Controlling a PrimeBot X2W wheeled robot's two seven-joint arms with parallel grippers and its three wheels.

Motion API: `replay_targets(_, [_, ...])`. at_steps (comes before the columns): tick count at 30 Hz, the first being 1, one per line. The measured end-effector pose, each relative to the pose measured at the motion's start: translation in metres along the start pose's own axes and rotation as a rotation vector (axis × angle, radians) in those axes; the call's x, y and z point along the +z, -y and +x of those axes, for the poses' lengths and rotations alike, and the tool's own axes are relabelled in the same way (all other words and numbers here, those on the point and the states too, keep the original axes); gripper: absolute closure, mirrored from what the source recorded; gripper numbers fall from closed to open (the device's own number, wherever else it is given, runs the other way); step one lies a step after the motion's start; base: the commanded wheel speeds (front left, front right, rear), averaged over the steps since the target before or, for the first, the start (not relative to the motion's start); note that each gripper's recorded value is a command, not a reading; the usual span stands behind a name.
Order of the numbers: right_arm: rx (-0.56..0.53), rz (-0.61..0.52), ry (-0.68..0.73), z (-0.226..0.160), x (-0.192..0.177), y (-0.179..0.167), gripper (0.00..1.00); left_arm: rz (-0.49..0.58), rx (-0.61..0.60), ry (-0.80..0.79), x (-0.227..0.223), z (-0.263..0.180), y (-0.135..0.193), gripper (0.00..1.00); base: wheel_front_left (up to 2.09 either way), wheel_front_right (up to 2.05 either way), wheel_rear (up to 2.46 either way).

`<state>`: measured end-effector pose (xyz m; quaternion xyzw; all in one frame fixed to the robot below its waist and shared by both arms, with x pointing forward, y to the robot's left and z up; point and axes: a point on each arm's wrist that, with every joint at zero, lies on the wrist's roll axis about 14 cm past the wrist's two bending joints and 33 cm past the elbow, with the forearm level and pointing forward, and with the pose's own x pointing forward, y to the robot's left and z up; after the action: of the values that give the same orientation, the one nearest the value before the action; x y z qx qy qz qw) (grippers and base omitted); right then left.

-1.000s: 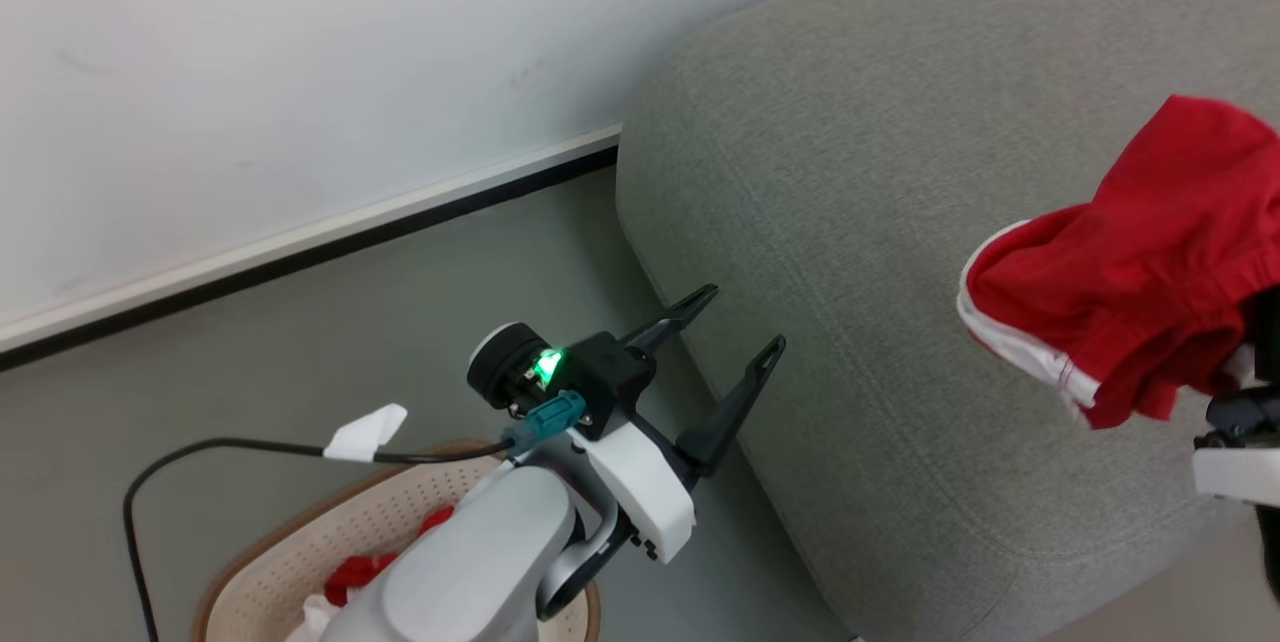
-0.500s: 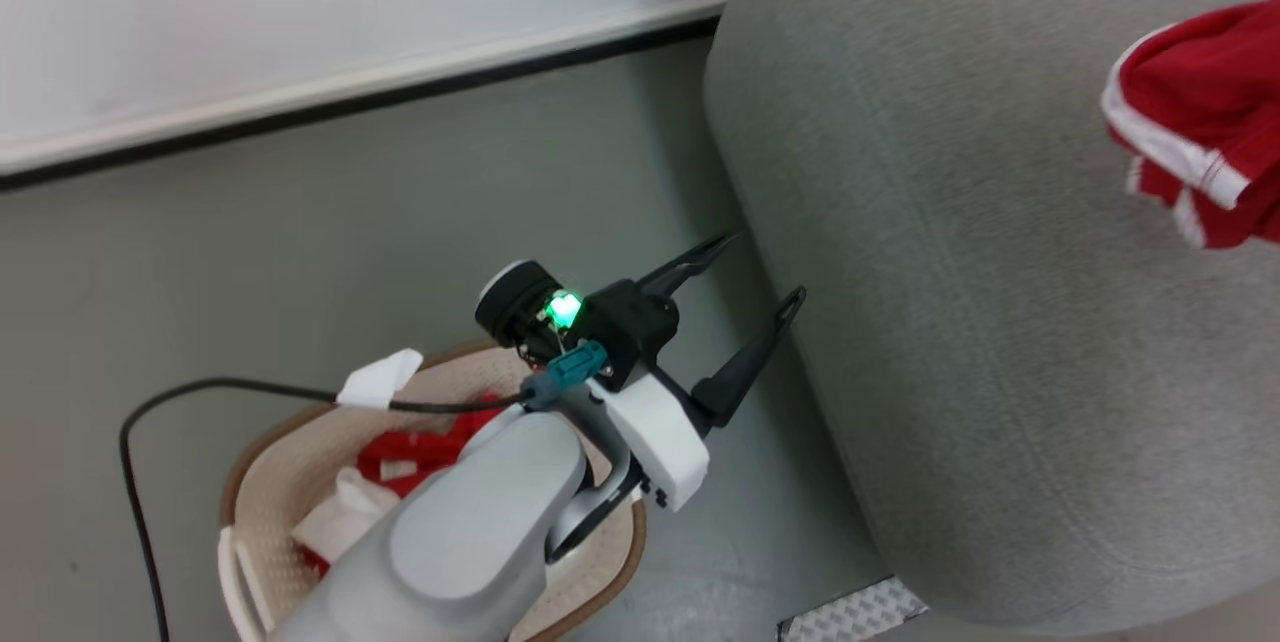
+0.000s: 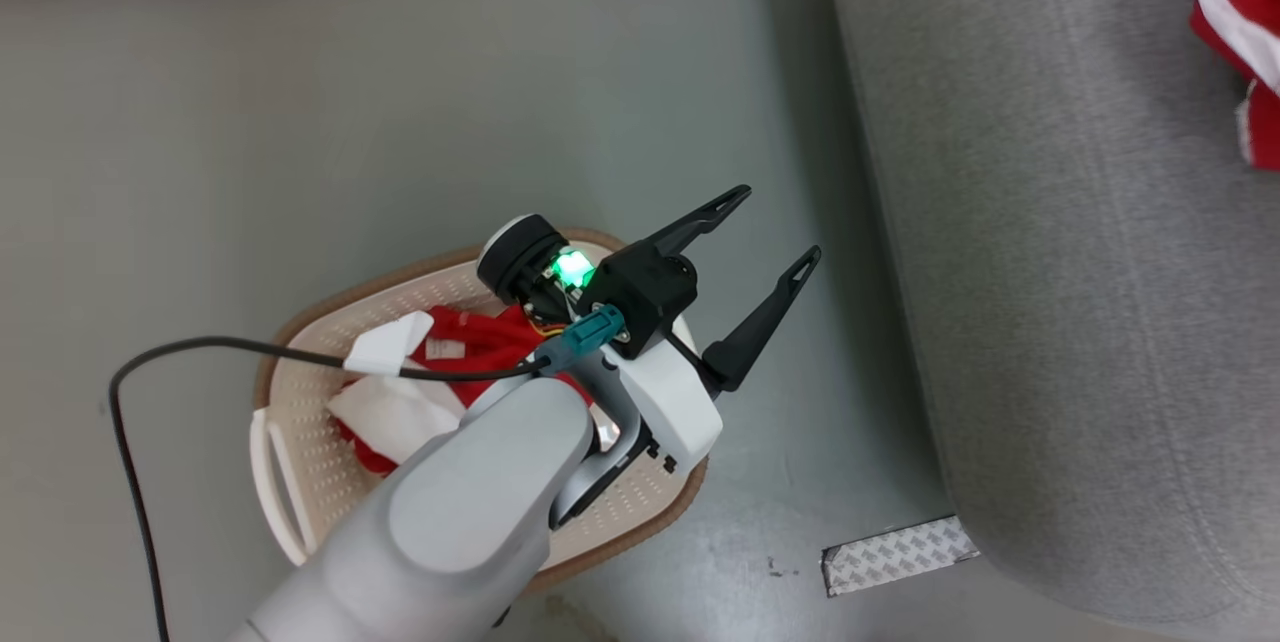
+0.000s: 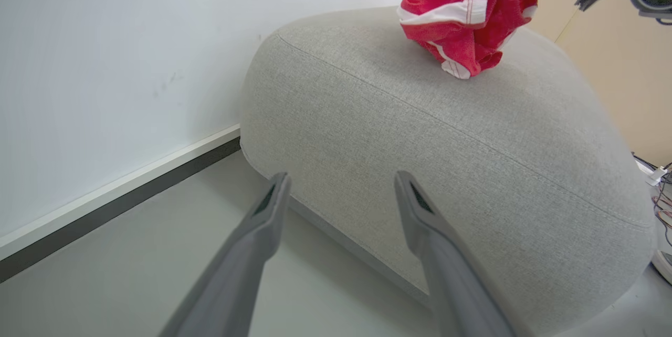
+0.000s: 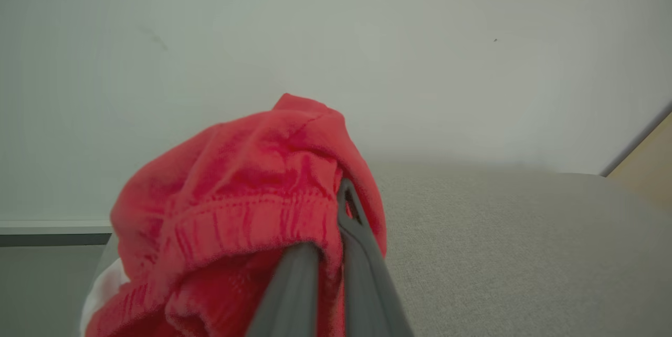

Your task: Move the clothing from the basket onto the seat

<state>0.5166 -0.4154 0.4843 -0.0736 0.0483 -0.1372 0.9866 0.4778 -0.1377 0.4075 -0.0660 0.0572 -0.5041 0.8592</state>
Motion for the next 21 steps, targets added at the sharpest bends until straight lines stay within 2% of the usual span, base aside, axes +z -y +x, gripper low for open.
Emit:
replay_targets(5, [0.000, -0.045, -0.155, -0.004, -0.047, 0.006, 1.00, -0.006, 0.032, -0.008, -0.006, -0.005, -0.010, 0.00, 0.00, 0.00, 0.00])
replay_targets(8, [0.003, -0.062, -0.209, -0.007, -0.057, 0.010, 1.00, -0.002, 0.043, -0.004, -0.004, -0.007, -0.013, 0.00, 0.00, 0.00, 0.00])
replay_targets(13, [0.022, -0.104, -0.383, -0.020, -0.077, 0.017, 1.00, 0.002, 0.051, 0.003, 0.003, -0.008, -0.011, 0.00, 0.00, 0.00, 0.00])
replay_targets(14, [0.031, -0.100, -0.389, -0.020, -0.075, 0.015, 0.70, 0.004, 0.052, 0.007, 0.005, -0.008, -0.011, 0.00, 0.00, 0.00, 0.00])
replay_targets(15, [0.040, -0.105, -0.402, -0.020, -0.075, 0.014, 0.48, 0.006, 0.053, 0.010, 0.008, -0.008, -0.010, 0.00, 0.00, 0.00, 0.00])
replay_targets(16, [0.045, -0.112, -0.419, -0.022, -0.074, 0.015, 0.00, 0.007, 0.056, 0.014, 0.010, -0.009, -0.010, 0.00, 0.00, 0.00, 0.00])
replay_targets(21, [0.057, -0.112, -0.469, -0.034, -0.067, 0.021, 0.00, 0.010, 0.067, 0.018, 0.018, -0.014, -0.004, 0.00, 0.00, 0.00, 0.00])
